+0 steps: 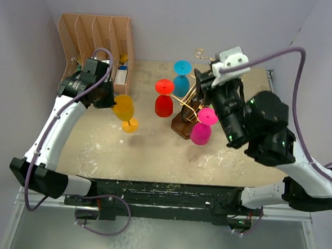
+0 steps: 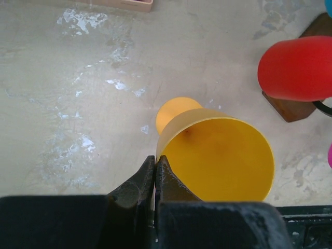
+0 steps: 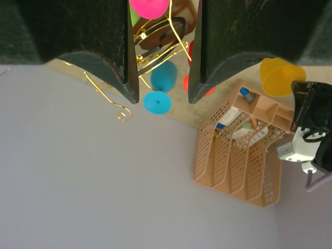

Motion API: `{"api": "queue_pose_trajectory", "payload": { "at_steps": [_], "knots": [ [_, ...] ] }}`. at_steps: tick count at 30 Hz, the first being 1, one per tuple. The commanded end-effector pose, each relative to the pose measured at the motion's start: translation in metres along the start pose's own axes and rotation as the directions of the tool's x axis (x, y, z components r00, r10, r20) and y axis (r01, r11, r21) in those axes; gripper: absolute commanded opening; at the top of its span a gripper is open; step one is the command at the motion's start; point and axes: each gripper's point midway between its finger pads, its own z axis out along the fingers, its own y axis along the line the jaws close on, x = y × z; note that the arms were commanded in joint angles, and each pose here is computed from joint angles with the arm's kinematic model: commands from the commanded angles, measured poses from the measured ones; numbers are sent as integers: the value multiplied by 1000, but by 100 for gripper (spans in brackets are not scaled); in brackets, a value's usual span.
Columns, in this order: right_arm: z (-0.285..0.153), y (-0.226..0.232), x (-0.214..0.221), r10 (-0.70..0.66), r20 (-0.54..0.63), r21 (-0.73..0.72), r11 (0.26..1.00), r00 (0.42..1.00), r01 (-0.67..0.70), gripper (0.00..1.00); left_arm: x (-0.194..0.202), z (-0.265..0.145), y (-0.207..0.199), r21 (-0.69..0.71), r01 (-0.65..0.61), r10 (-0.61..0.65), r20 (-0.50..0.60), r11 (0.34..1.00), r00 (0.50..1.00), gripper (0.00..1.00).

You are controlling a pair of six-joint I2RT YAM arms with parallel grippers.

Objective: Take the wine glass off the wine glass rack

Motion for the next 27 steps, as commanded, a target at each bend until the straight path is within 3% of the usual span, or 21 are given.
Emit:
{"api": "queue_pose_trajectory", "payload": {
  "at_steps": [1, 7, 10, 15, 27],
  "knots": [
    [14, 26, 36, 37, -157, -135, 989, 987, -58, 47, -25, 7, 2, -25, -26, 28, 88, 999, 996, 0],
    [46, -4, 59, 90, -245, -82, 990, 965, -114, 50, -35, 34, 31, -89, -13, 20, 79, 996, 997, 0],
    [48, -21, 66, 128, -242, -47, 989, 962, -143, 50, -38, 50, 52, -163, -4, 13, 57, 987, 998, 0],
    [43, -35, 71, 147, -224, -10, 988, 963, -153, 49, -40, 81, 59, -170, 37, -33, 26, 985, 999, 0],
    [42, -40, 82, 153, -219, 16, 988, 964, -153, 48, -61, 94, 119, -235, 200, -178, 113, 951, 978, 0]
  ]
}}
